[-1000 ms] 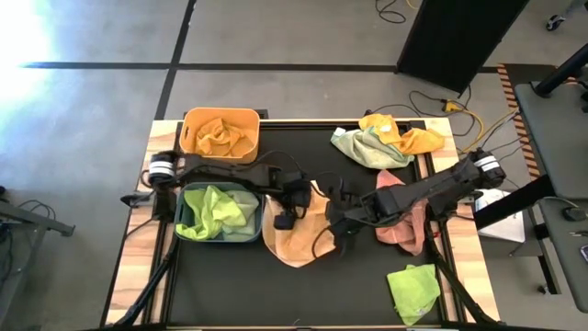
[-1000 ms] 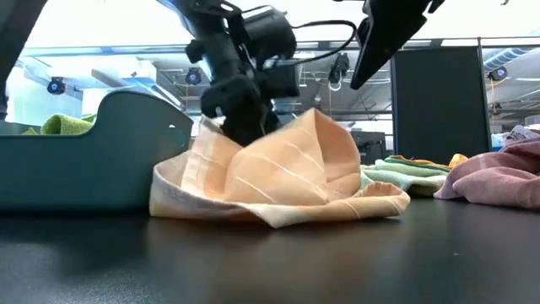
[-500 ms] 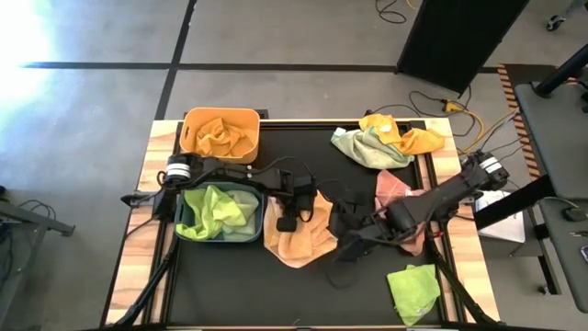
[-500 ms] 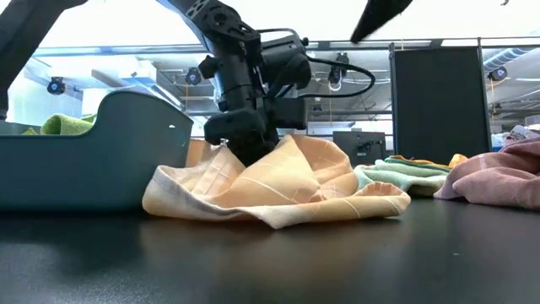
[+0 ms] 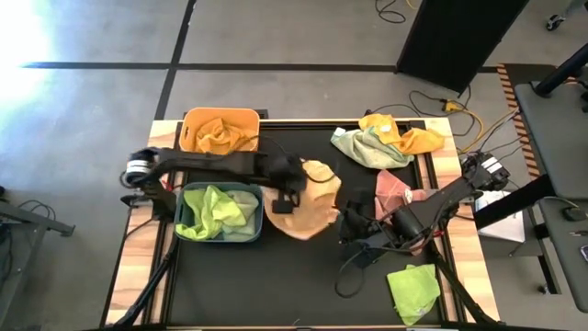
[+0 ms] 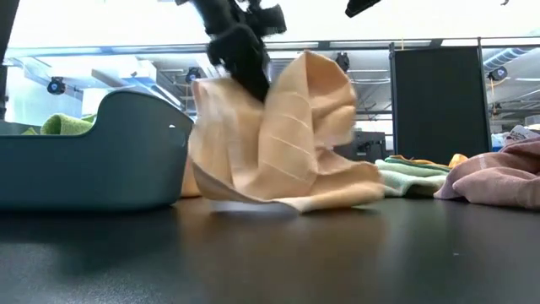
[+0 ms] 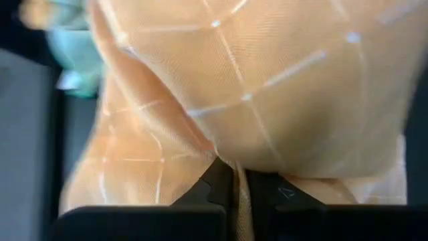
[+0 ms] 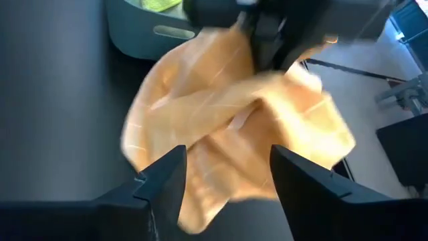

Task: Sort microfiber towel by color & place in baskets
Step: Put the orange towel into the yellow bin

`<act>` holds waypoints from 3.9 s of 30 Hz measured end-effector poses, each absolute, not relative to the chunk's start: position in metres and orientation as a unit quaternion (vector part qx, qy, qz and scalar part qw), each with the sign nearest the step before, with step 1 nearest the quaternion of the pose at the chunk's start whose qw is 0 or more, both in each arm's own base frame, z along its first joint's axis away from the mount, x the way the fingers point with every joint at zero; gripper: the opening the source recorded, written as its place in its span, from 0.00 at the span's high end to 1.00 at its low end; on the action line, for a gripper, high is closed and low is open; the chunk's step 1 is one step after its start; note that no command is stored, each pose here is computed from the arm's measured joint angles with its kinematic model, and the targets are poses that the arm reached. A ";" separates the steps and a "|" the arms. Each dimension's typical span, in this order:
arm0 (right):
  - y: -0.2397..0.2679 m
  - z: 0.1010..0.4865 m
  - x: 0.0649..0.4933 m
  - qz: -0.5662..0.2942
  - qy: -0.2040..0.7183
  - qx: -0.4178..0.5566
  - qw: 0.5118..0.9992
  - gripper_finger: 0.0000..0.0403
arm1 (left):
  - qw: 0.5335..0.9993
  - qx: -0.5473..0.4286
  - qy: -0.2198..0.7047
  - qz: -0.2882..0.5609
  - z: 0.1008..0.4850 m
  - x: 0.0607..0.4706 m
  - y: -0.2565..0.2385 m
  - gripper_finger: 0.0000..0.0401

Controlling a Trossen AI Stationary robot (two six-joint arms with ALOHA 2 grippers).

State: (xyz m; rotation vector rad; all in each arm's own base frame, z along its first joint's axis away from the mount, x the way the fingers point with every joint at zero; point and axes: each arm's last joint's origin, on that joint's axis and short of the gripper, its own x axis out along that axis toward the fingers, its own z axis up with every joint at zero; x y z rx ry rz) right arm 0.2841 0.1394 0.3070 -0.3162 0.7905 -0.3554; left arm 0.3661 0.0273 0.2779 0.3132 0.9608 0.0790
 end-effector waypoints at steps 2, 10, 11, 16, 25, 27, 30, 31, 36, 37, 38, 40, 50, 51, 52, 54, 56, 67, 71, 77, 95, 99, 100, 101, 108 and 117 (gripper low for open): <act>0.139 0.307 0.284 -0.172 0.381 -0.152 0.896 0.50 | 0.881 0.160 0.439 0.070 0.304 0.349 0.031 1.00; 0.140 0.307 0.284 -0.178 0.378 -0.135 0.899 0.51 | 0.814 0.227 0.417 0.335 0.379 0.259 0.056 1.00; 0.140 0.307 0.284 -0.178 0.378 -0.135 0.899 0.51 | 0.791 0.237 0.411 0.386 0.388 0.246 0.059 1.00; 0.140 0.307 0.284 -0.178 0.378 -0.135 0.898 0.53 | 0.724 0.221 0.384 0.528 0.414 0.195 0.079 1.00; 0.140 0.307 0.284 -0.178 0.378 -0.133 0.899 0.56 | 0.813 0.038 0.408 0.414 0.404 0.162 0.108 1.00; 0.140 0.307 0.284 -0.178 0.378 -0.133 0.899 0.57 | 0.805 0.034 0.422 0.415 0.398 0.166 0.114 1.00; 0.140 0.307 0.284 -0.178 0.378 -0.133 0.899 0.58 | 0.770 0.050 0.463 0.437 0.383 0.173 0.128 1.00; 0.140 0.307 0.284 -0.179 0.378 -0.133 0.899 0.58 | 0.758 0.056 0.477 0.441 0.377 0.176 0.133 1.00; 0.140 0.306 0.284 -0.180 0.378 -0.128 0.899 0.57 | 0.715 0.076 0.541 0.436 0.349 0.190 0.160 1.00; 0.140 0.306 0.284 -0.180 0.378 -0.127 0.899 0.56 | 0.704 0.082 0.548 0.445 0.346 0.191 0.167 1.00; 0.140 0.306 0.284 -0.181 0.378 -0.126 0.899 0.56 | 0.690 0.089 0.553 0.458 0.344 0.191 0.172 1.00; 0.141 0.306 0.283 -0.180 0.377 -0.125 0.900 0.57 | 0.645 0.108 0.568 0.500 0.344 0.186 0.183 1.00; 0.145 0.304 0.280 -0.175 0.377 -0.122 0.901 0.60 | 0.644 0.033 0.507 0.572 0.346 0.176 0.194 1.00; 0.145 0.304 0.280 -0.175 0.377 -0.122 0.901 0.61 | 0.656 0.019 0.505 0.560 0.343 0.177 0.194 1.00; 0.145 0.304 0.280 -0.175 0.378 -0.123 0.901 0.61 | 0.674 0.001 0.504 0.540 0.338 0.179 0.193 1.00; 0.145 0.304 0.280 -0.175 0.377 -0.123 0.901 0.62 | 0.710 -0.038 0.499 0.495 0.327 0.183 0.191 1.00; 0.146 0.304 0.280 -0.174 0.378 -0.123 0.901 0.63 | 0.728 -0.061 0.501 0.464 0.313 0.186 0.190 1.00; 0.146 0.304 0.280 -0.174 0.378 -0.124 0.901 0.67 | 0.745 -0.186 0.533 0.355 0.242 0.184 0.199 1.00; 0.146 0.304 0.280 -0.175 0.377 -0.124 0.901 0.66 | 0.739 -0.254 0.512 0.358 0.230 0.187 0.223 1.00; 0.147 0.304 0.280 -0.181 0.373 -0.104 0.904 0.63 | 0.709 -0.291 0.533 0.358 0.204 0.191 0.251 1.00; 0.152 0.301 0.276 -0.173 0.376 -0.106 0.904 0.63 | 0.683 -0.274 0.546 0.402 0.154 0.203 0.272 0.93; 0.153 0.300 0.275 -0.171 0.378 -0.108 0.904 0.65 | 0.680 -0.274 0.544 0.408 0.153 0.202 0.272 0.86; 0.154 0.300 0.275 -0.169 0.378 -0.108 0.904 0.65 | 0.680 -0.274 0.544 0.408 0.153 0.202 0.271 0.83; 0.154 0.300 0.275 -0.168 0.378 -0.109 0.904 0.65 | 0.680 -0.274 0.545 0.408 0.152 0.201 0.271 0.80; 0.156 0.300 0.273 -0.164 0.377 -0.111 0.905 0.60 | 0.682 -0.262 0.559 0.393 0.173 0.194 0.261 0.58; 0.154 0.300 0.274 -0.167 0.377 -0.122 0.903 0.56 | 0.733 -0.220 0.498 0.407 0.253 0.169 0.227 0.52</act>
